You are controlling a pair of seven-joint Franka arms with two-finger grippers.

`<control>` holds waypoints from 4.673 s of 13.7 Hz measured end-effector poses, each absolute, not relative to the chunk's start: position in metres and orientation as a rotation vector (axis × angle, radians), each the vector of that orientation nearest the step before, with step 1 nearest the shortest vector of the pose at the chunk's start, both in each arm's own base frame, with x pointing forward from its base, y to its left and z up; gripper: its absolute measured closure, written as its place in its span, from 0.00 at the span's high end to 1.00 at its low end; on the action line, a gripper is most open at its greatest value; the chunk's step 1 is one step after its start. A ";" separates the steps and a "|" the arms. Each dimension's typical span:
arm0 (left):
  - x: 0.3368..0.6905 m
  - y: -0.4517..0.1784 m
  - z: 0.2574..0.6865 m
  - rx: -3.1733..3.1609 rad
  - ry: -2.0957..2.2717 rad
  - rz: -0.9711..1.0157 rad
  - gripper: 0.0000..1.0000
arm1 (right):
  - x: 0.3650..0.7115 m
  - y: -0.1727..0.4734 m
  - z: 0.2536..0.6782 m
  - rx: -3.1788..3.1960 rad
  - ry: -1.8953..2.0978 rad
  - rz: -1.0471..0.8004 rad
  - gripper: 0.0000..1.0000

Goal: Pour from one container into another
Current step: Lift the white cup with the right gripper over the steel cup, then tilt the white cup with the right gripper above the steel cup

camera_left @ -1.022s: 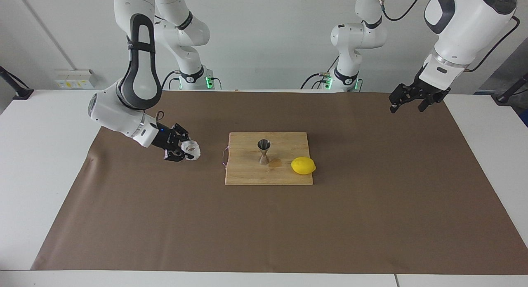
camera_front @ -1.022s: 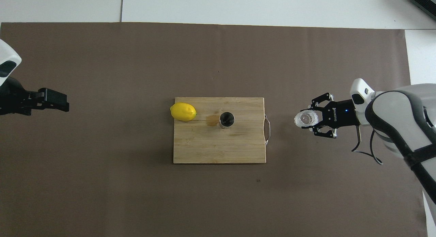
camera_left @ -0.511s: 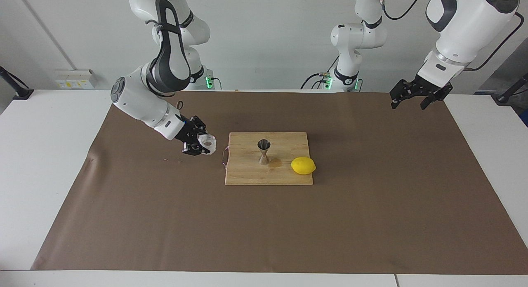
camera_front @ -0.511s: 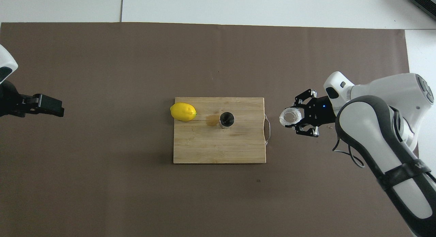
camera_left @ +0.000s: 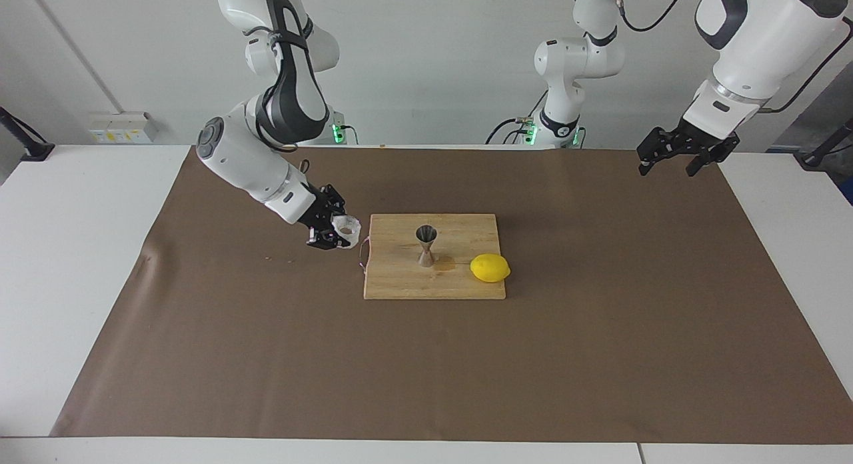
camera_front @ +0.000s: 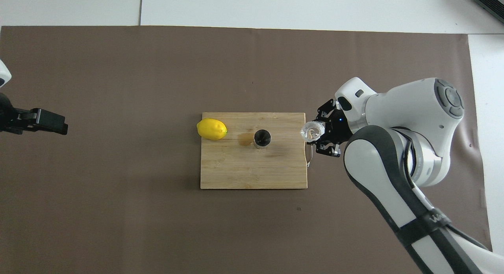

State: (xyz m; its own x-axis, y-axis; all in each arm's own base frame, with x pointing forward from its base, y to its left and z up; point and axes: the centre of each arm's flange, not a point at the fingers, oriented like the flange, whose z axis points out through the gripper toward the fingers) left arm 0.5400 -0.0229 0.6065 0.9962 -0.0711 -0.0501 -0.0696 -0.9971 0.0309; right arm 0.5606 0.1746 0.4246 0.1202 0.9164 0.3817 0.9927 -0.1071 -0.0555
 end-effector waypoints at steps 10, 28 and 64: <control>0.540 -0.019 0.606 3.110 -0.101 -0.088 1.00 | 0.557 0.250 0.441 -2.168 -2.031 -0.268 0.52; 0.540 -0.019 0.606 3.110 -0.101 -0.089 1.00 | 0.539 0.329 0.447 -2.197 -2.438 -0.064 0.52; 0.539 -0.019 0.606 3.110 -0.101 -0.090 1.00 | 0.508 0.377 0.438 -1.975 -3.057 0.109 0.52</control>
